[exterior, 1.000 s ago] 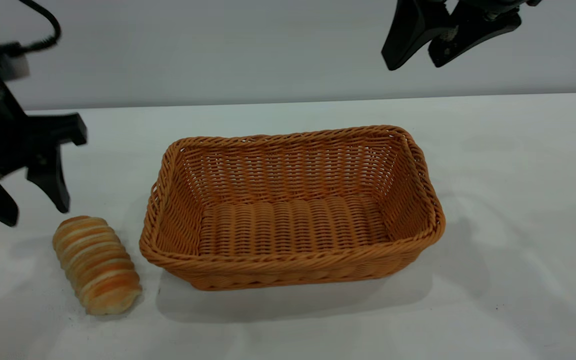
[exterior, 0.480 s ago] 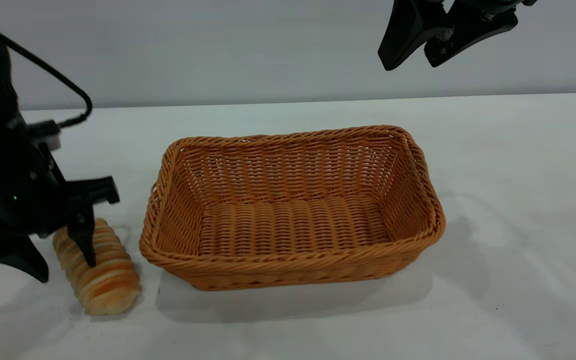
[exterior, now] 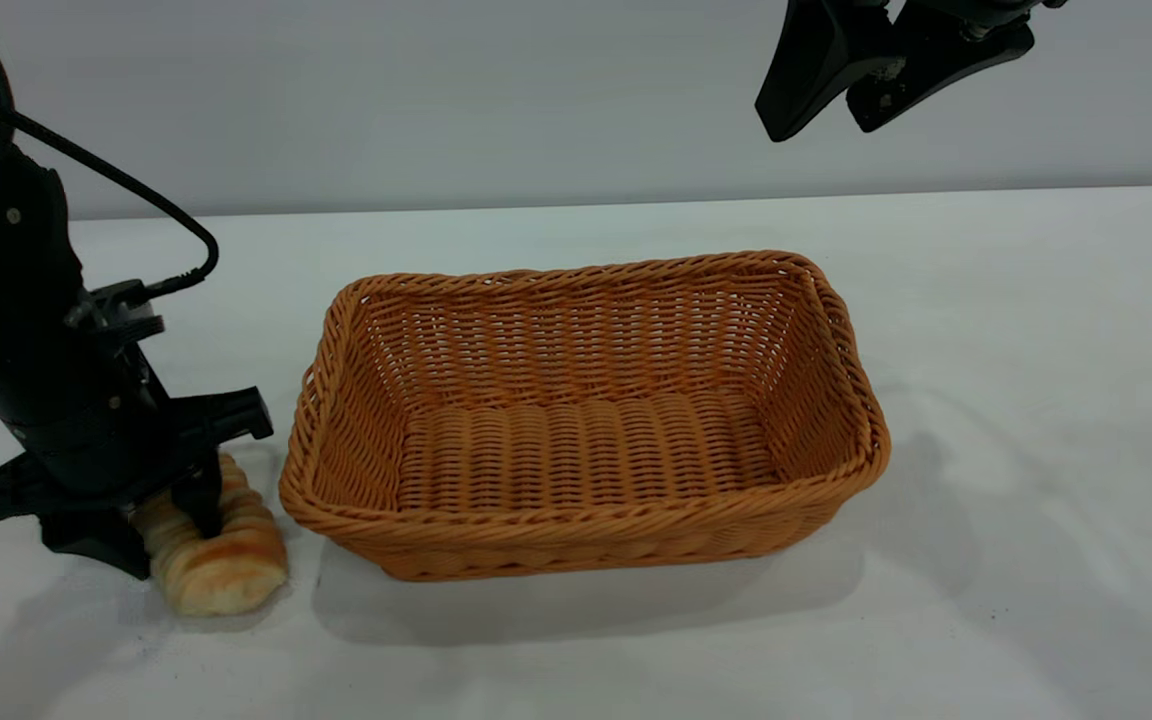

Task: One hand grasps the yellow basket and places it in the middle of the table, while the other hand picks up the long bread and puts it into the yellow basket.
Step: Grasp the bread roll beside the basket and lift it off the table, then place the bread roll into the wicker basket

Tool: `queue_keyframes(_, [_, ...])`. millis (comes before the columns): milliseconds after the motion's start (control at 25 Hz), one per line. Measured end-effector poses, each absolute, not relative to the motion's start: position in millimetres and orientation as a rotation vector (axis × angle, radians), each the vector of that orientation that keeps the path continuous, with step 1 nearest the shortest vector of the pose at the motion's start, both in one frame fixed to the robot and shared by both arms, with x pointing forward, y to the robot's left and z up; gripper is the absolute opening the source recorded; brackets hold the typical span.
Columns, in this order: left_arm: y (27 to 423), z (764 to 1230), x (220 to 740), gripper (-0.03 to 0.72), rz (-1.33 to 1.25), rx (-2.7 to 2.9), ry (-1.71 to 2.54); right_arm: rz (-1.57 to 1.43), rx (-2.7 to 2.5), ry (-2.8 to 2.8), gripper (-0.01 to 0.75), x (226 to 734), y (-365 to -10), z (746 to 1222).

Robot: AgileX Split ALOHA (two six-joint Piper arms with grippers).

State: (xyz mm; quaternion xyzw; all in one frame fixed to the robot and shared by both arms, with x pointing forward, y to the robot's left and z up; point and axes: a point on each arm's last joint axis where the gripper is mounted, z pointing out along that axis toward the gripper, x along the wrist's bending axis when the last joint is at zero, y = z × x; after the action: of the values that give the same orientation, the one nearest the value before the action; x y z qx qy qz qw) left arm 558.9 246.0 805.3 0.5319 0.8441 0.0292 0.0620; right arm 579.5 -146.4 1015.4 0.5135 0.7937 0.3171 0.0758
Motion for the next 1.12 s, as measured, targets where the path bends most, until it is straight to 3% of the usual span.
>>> queue_keyframes(160, [245, 805, 561, 0.163, 0.092, 1.606, 2.543, 0.958, 1.539, 2.382, 0.563, 579, -146, 1016])
queue_keyframes(240, [244, 806, 561, 0.098, 0.094, 1.614, 2.535, 0.96, 1.529, 2.386, 0.563, 579, -146, 1016])
queue_keyframes(520, [246, 821, 567, 0.098, 0.13, 1.6, 2.482, 0.98, 1.514, 2.395, 0.563, 579, -144, 1016])
queue_keyframes(880, [245, 918, 576, 0.097, 0.297, 1.472, 2.228, 0.984, 1.517, 2.395, 0.563, 579, -144, 1017])
queue_keyframes(1120, [219, 941, 567, 0.093, 0.299, 1.52, 2.106, 1.0, 1.523, 2.392, 0.563, 579, -143, 1017])
